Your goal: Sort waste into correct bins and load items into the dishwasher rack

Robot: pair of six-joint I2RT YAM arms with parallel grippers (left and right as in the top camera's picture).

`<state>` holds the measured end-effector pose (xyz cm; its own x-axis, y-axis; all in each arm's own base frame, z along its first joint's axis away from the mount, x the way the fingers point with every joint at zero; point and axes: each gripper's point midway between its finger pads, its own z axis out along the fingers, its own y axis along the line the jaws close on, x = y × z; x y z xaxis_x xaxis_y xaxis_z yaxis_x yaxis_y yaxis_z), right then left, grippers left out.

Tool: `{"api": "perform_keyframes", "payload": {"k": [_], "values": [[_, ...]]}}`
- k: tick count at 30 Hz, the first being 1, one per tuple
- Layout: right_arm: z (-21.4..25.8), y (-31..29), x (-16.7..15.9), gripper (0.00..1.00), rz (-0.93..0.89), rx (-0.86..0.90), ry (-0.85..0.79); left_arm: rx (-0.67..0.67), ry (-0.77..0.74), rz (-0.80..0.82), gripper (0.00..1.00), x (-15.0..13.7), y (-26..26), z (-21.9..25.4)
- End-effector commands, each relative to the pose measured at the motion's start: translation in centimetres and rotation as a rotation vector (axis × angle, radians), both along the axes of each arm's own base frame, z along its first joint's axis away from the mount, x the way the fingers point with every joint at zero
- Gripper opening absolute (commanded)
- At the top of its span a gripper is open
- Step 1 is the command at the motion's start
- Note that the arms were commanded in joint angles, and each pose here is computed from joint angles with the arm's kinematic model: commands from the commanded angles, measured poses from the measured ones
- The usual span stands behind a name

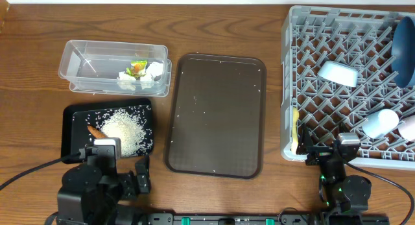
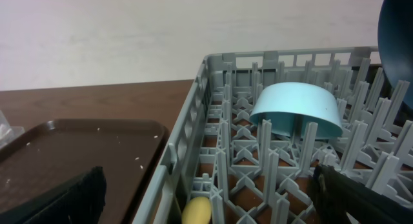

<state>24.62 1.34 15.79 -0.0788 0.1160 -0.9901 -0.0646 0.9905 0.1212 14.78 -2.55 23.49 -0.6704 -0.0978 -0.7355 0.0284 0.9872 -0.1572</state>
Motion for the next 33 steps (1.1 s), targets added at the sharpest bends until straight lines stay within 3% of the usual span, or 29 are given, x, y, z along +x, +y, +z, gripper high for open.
{"api": "perform_keyframes", "payload": {"k": [1, 17, 26, 33], "values": [[0.0, 0.3, -0.1, 0.99, 0.017, -0.013, -0.005, 0.030, -0.067, 0.038, 0.97, 0.6, 0.9, -0.2], [0.0, 0.3, -0.1, 0.99, 0.017, -0.013, -0.004, -0.037, -0.490, 0.074, 0.97, 7.3, 0.4, -4.0], [0.0, 0.3, -0.1, 0.99, 0.017, -0.013, -0.004, -0.058, -0.722, 0.134, 0.97, 9.2, 1.6, -3.6], [0.0, 0.3, -0.1, 0.99, 0.017, -0.013, -0.004, 0.003, -0.863, 0.131, 0.96, 9.6, 2.0, -2.6]]}}
